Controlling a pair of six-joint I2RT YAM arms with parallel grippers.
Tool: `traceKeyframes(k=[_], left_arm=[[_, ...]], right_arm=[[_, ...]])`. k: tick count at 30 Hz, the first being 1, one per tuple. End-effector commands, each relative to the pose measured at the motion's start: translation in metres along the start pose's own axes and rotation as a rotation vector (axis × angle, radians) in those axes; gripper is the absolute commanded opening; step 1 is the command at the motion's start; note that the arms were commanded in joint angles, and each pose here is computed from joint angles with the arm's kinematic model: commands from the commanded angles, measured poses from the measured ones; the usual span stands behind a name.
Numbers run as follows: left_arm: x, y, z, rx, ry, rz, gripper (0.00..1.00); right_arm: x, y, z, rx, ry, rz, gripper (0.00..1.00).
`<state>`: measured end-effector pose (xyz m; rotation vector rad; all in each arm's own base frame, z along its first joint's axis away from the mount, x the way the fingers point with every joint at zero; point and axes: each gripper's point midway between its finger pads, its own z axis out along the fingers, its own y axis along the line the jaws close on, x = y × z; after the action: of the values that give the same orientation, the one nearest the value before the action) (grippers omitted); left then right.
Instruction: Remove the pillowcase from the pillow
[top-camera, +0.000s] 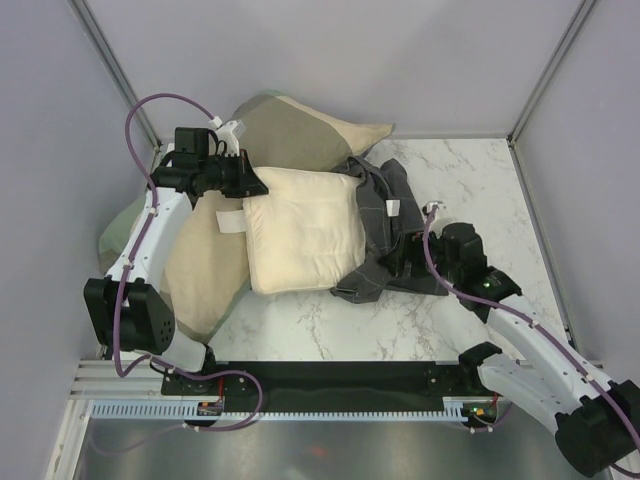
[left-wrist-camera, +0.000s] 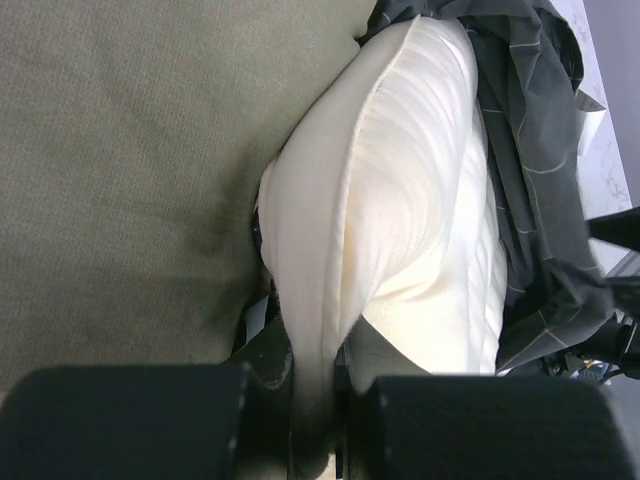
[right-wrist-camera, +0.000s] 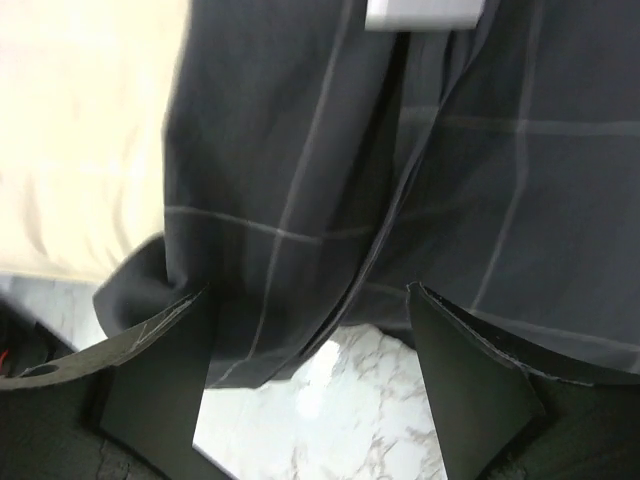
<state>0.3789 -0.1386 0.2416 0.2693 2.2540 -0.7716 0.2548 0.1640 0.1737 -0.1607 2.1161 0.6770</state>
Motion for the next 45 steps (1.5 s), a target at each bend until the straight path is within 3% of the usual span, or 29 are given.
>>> traceKeyframes(k=[1,7,14,17,18,20,21,23,31,38,45], left_arm=[[-0.049,0.015,-0.013,-0.085,-0.187,0.066,0.02],[-0.048,0.014,-0.011,-0.074,-0.182,0.062,0.02],[-0.049,0.012,-0.012,-0.067,-0.185,0.068,0.02],[-0.049,0.011,-0.013,-0.064,-0.185,0.071,0.02],[-0.049,0.012,-0.012,-0.063,-0.184,0.073,0.02],[-0.049,0.012,-0.013,-0.064,-0.185,0.075,0.02],[-0.05,0.011,-0.014,-0.065,-0.188,0.077,0.02],[-0.05,0.01,-0.015,-0.065,-0.191,0.08,0.02],[-0.051,0.009,-0.018,-0.065,-0.196,0.089,0.02],[-0.052,0.009,-0.02,-0.057,-0.199,0.09,0.02],[-0.054,0.009,-0.023,-0.059,-0.21,0.093,0.02]], right_arm=[[0.002,0.04,0.005,-0.188,-0.038,0.064,0.85],[0.028,0.08,0.006,-0.358,0.037,0.079,0.85],[0.073,0.082,0.027,-0.358,0.142,0.137,0.86],[0.085,0.085,0.036,-0.341,0.163,0.134,0.66],[0.093,0.084,0.041,-0.325,0.188,0.131,0.46],[0.097,0.076,0.048,-0.27,0.203,0.12,0.28],[0.097,0.073,0.049,-0.245,0.207,0.115,0.11],[0.095,0.053,0.052,-0.12,0.196,0.101,0.0],[0.079,-0.025,0.027,0.292,0.143,0.023,0.0],[0.045,-0.063,0.004,0.449,0.039,0.037,0.0],[0.022,-0.099,-0.013,0.592,0.02,0.016,0.0]])
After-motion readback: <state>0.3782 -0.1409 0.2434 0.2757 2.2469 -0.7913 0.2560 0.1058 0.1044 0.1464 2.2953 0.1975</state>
